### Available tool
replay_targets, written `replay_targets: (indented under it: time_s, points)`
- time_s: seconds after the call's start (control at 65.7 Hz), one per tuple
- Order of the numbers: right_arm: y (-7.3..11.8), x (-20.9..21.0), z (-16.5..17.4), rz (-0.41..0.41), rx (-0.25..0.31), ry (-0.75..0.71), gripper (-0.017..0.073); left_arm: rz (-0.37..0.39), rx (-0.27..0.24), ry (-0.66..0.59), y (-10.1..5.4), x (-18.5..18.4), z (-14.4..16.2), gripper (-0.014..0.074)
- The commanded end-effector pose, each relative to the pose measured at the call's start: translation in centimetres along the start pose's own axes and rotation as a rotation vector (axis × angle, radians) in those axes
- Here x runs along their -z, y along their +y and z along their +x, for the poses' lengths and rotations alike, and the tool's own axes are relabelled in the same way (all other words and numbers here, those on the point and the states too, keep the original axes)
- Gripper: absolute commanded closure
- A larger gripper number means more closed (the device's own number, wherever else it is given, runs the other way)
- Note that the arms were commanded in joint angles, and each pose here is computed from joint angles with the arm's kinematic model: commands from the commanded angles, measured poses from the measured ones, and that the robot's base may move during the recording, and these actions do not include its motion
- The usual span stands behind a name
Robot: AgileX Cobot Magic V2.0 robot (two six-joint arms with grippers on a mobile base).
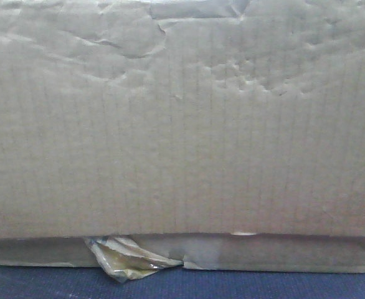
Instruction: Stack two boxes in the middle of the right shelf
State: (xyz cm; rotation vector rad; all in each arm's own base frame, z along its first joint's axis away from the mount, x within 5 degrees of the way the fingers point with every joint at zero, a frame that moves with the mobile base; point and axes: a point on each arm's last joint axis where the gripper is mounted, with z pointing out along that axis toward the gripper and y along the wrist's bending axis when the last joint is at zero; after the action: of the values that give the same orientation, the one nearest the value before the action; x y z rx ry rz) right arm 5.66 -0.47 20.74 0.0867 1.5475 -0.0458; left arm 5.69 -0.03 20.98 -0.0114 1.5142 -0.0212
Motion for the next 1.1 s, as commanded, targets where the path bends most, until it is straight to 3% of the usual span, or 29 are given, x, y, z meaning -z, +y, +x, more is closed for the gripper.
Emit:
replay_targets:
  time_s: [0.0,0.777,0.944,1.081]
  points:
    - [0.0,0.0,-0.2,-0.001,0.005,-0.023,0.0723,0.003,0.003,-0.023,0.0,0.1,-0.3,0.0686]
    - [0.0,0.0,-0.2,-0.001,0.005,-0.023,0.0723,0.003,0.001,-0.031,0.0,0.1,-0.3,0.0686]
    - [0.0,0.0,-0.2,-0.001,0.005,-0.023,0.0723,0.004,0.063,-0.03,0.0,0.1,-0.3,0.0686]
    - [0.0,0.0,-0.2,-0.001,0.005,-0.023,0.0723,0.012,0.071,-0.013,-0.1,0.4,-2.4,0.0686]
